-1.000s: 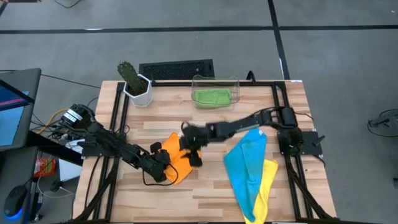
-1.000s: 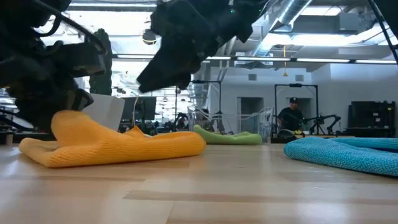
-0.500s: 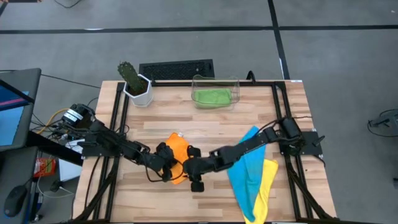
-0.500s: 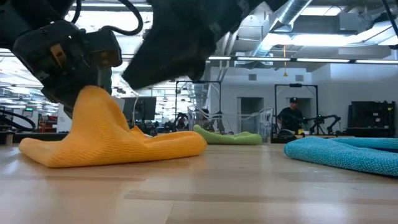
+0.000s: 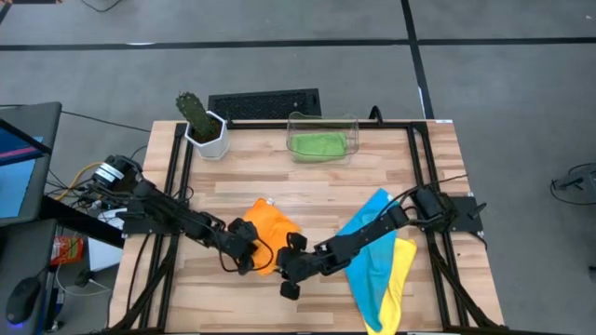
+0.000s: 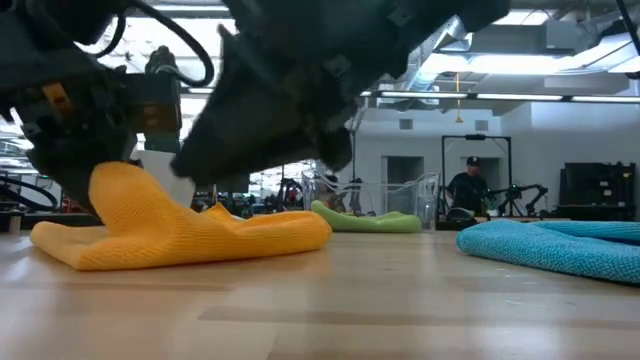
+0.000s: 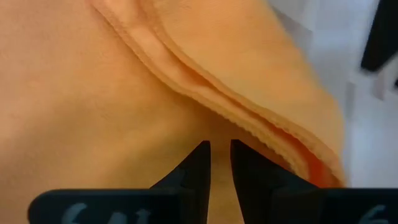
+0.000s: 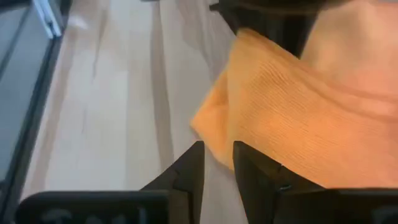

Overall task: Fold microfiber towels
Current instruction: Fold the orange towel

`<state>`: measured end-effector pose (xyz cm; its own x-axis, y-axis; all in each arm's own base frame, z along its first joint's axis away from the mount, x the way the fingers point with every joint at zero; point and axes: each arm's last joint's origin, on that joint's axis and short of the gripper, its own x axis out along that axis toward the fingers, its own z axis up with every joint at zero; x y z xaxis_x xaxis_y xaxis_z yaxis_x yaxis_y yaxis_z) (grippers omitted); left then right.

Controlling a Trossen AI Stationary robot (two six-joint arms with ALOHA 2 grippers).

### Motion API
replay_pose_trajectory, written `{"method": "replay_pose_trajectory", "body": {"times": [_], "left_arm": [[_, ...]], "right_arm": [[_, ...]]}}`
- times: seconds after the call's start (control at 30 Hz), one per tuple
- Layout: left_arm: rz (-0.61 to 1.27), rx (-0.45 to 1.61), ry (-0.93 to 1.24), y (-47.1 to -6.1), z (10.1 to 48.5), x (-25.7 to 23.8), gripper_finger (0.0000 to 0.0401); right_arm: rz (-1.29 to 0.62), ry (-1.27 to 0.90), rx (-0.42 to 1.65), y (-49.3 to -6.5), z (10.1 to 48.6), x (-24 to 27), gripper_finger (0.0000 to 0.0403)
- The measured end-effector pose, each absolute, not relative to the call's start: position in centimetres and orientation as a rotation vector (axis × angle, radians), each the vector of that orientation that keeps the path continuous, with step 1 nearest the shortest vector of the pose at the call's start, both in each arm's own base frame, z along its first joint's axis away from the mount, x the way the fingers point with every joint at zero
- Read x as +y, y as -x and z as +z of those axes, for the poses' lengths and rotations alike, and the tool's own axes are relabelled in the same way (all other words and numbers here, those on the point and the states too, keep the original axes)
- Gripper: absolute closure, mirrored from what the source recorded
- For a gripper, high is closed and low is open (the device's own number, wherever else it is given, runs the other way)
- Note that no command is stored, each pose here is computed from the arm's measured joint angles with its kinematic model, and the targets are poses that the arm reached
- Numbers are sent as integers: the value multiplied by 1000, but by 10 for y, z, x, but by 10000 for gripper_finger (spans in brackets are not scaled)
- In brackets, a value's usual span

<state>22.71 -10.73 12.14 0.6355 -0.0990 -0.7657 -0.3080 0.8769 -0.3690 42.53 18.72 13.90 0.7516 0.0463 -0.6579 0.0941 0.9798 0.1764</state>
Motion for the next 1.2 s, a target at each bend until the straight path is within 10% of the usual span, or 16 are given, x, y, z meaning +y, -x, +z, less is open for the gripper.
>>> {"method": "replay_pose_trajectory", "body": {"times": [0.8,1.2], "left_arm": [[120,708,817,-249,120,-130,347],[11,959,781,-247,120,-122,347]], "right_arm": [[-109,-275,854,-412,140,188,328],[-65,-289,725,-418,155,209,328]]}}
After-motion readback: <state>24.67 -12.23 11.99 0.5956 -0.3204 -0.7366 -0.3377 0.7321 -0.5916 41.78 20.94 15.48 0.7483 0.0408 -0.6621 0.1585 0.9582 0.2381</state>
